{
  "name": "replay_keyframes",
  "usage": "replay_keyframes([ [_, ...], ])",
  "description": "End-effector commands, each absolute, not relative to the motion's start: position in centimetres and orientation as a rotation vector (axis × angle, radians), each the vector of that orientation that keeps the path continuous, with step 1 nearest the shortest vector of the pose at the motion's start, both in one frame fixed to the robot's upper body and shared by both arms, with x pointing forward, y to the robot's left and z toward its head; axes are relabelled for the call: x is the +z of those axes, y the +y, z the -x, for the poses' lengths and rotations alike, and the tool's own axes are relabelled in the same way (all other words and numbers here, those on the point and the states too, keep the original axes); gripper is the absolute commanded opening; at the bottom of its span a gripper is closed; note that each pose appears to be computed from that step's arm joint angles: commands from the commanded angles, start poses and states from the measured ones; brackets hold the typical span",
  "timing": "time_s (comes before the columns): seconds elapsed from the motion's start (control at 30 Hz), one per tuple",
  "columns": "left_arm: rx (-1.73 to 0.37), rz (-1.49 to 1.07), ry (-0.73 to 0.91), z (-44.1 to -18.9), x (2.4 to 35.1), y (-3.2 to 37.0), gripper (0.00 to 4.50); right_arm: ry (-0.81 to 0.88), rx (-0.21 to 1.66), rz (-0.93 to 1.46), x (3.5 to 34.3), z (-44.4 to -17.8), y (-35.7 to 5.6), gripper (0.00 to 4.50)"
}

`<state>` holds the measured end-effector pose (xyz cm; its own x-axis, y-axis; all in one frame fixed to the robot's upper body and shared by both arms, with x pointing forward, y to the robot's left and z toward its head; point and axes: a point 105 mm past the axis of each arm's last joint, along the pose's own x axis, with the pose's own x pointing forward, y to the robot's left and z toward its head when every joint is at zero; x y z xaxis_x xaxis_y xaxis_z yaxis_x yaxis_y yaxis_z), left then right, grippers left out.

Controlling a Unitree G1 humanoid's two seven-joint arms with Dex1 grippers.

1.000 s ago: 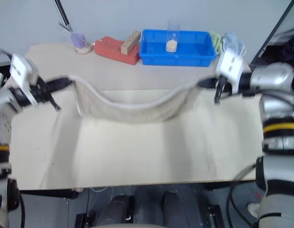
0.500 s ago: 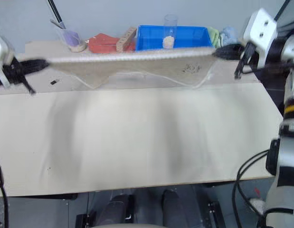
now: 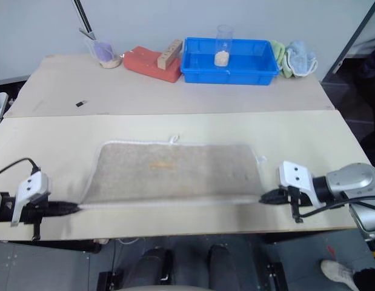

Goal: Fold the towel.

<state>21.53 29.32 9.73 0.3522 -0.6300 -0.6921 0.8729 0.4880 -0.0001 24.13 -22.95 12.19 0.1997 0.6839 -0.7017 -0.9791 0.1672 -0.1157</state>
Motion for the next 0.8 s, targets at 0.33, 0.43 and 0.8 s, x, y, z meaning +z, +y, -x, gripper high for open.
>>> replay_keyframes([
  [0.33, -0.88, -0.379, 0.558, -27.0, 13.6, 30.1, 0.0, 0.487, 1.047, 0.498, 16.2, -29.8, -23.2, 0.03],
  [0.43, -0.85, -0.364, 0.504, -29.5, 14.3, 29.7, 0.0, 0.488, 1.0, 0.473, 16.4, -31.4, -23.2, 0.03],
  [0.8, -0.764, -0.387, 0.419, -35.3, 15.1, 28.6, 0.0, 0.504, 0.899, 0.45, 16.2, -35.4, -23.0, 0.03],
])
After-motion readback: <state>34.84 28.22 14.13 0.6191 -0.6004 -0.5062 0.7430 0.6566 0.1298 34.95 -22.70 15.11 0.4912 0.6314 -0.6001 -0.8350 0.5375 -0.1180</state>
